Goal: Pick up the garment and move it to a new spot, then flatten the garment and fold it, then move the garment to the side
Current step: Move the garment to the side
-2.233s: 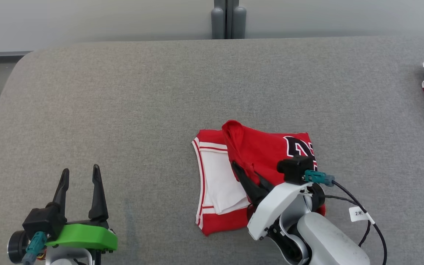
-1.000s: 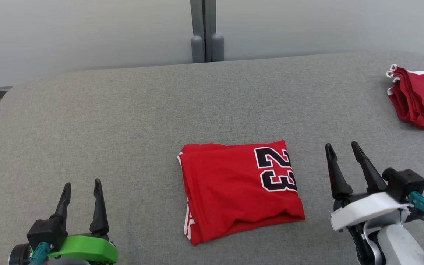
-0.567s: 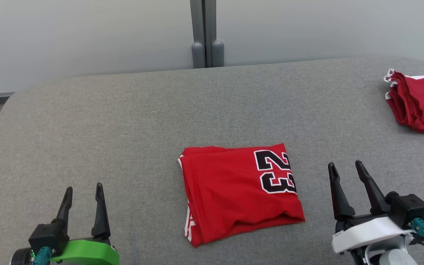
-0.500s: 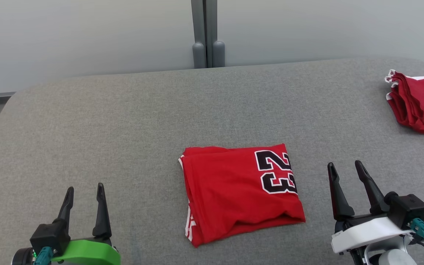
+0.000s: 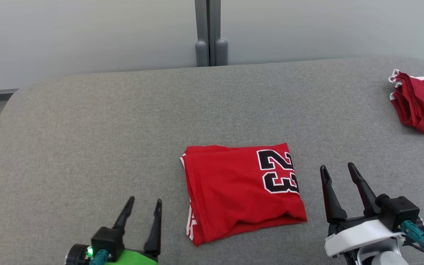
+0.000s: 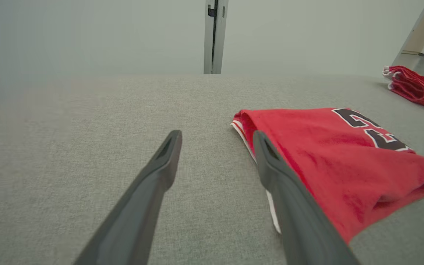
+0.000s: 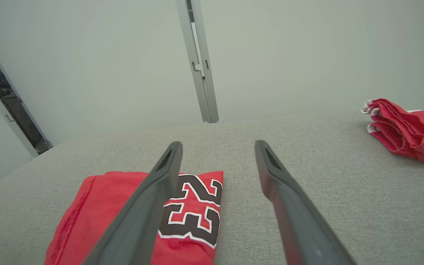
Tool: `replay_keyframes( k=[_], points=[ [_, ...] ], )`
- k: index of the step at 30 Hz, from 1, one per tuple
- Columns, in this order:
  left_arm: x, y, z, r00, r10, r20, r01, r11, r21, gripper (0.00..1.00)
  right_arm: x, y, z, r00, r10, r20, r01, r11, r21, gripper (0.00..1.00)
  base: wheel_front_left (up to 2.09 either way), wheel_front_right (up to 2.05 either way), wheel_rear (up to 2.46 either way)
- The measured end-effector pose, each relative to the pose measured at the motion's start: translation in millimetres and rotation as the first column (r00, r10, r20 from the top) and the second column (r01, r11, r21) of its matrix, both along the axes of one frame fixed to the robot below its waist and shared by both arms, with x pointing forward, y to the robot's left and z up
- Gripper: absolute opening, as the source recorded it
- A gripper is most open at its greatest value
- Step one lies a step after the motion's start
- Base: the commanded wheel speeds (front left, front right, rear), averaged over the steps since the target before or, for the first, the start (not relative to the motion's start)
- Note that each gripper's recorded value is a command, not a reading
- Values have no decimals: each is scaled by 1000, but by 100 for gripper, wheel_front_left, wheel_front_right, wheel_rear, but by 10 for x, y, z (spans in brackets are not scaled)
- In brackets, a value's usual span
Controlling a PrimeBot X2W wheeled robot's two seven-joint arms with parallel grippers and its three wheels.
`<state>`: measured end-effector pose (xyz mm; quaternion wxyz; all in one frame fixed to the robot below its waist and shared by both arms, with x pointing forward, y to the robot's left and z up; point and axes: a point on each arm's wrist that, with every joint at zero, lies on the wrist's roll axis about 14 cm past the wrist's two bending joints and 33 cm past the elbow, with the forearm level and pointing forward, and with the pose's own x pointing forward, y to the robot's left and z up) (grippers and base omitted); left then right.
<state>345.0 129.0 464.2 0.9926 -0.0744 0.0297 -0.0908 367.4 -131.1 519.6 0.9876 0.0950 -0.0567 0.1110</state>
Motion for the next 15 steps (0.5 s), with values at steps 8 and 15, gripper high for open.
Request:
replay_keyframes(
  k=[8, 15],
  points=[
    [-170, -721, -348, 964, -240, -117, 239, 971, -20, 100, 47, -19, -20, 1000, -6, -5, 6, 1000, -7, 100, 0, 0, 0],
    [-229, -957, -610, 923, -322, -210, 320, 946, -43, 100, 58, -99, -74, 999, -32, -21, 32, 999, -9, 100, 0, 0, 0]
  ],
)
